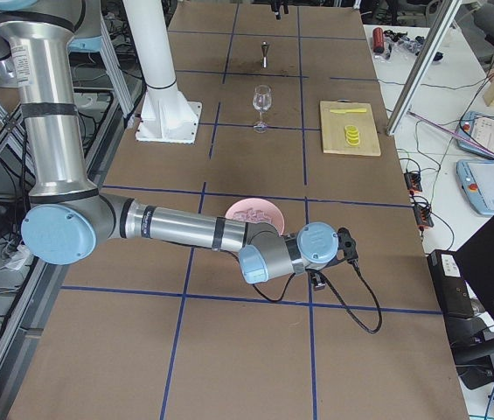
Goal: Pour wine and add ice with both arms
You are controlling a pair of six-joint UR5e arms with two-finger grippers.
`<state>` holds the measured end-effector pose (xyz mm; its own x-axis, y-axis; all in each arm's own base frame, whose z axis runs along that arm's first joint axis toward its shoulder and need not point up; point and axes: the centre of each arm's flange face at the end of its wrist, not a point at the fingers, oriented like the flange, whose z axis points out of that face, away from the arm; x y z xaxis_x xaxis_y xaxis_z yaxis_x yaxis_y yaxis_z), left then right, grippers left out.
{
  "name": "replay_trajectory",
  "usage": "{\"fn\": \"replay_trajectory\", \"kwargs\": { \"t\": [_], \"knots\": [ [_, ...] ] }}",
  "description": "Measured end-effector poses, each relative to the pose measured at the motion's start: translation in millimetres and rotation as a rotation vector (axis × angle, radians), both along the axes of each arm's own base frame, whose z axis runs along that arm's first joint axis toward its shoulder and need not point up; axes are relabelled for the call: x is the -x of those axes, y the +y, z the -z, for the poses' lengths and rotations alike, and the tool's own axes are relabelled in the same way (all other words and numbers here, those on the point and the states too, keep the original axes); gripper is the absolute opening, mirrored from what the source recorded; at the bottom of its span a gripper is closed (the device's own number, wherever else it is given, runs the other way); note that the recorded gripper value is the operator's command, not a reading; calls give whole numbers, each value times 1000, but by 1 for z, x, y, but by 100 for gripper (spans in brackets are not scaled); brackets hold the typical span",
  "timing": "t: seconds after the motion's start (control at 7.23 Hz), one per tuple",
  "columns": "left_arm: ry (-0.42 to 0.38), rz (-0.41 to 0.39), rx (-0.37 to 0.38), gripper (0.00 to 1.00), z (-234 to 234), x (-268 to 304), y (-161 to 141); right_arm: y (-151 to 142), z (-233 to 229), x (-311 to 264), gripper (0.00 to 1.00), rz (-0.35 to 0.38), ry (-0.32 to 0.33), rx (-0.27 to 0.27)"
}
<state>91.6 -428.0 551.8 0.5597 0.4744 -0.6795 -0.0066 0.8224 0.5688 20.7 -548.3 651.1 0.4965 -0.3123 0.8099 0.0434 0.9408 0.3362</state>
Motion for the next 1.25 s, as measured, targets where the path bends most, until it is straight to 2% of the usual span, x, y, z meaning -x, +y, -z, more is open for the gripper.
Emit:
{"fn": "replay_trajectory", "kwargs": {
  "t": [0.28, 0.69, 0.83, 1.25],
  "knots": [
    [52, 80, -53, 96, -25, -16, 60, 0, 0, 0, 100, -1, -1, -12],
    [34, 160, -149, 98, -43, -39, 107, 1, -3, 0, 100, -1, -1, -7],
    [37, 172, -157, 98, -46, -52, 119, 2, -4, 0, 100, -1, -1, -5],
    [78, 240, -91, 98, -46, -124, 154, 3, -4, 0, 100, 0, -4, -4]
  ]
}}
